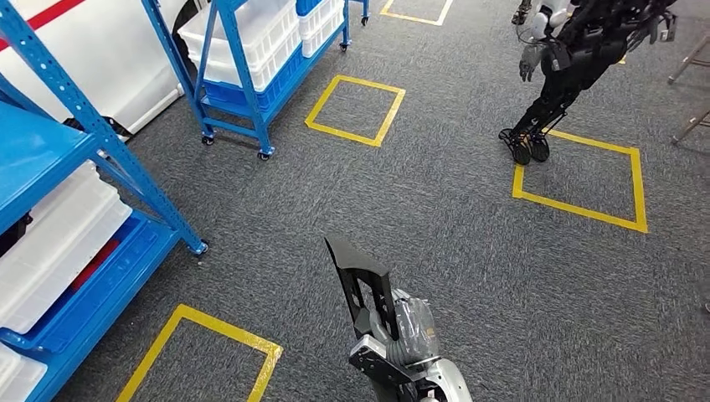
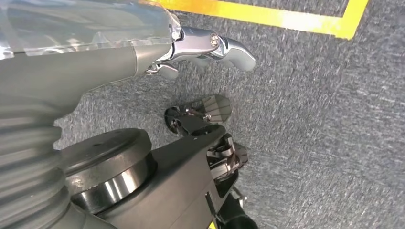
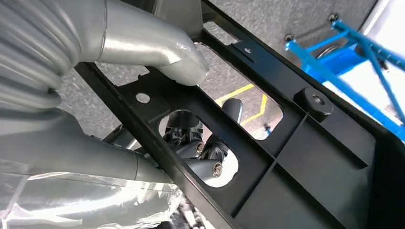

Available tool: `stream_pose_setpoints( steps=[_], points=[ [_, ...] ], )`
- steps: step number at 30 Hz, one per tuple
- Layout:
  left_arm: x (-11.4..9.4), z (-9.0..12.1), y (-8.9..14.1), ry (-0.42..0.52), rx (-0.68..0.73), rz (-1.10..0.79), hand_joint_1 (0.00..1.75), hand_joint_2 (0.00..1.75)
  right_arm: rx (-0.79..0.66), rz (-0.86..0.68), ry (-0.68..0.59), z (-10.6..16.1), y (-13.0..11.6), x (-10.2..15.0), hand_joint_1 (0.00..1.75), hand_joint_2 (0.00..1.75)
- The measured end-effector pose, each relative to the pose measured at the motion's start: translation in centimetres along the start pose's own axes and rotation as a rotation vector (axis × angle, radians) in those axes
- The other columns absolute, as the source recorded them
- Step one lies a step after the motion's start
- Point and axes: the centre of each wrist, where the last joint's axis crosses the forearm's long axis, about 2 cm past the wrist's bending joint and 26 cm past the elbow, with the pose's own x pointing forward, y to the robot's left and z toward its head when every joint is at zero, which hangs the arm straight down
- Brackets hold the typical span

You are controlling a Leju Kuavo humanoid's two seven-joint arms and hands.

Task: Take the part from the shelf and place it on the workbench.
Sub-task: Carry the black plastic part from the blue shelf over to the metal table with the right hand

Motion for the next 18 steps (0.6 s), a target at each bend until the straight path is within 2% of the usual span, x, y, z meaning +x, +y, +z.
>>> stream_pose_setpoints(
  steps=[18],
  points=[
    [0.16,-0.06,0.33,0.035,0.005,-0.006,0.00,1.75,-0.005,0.005,-0.004,-0.74,0.13,0.57,1.75,1.75]
  ],
)
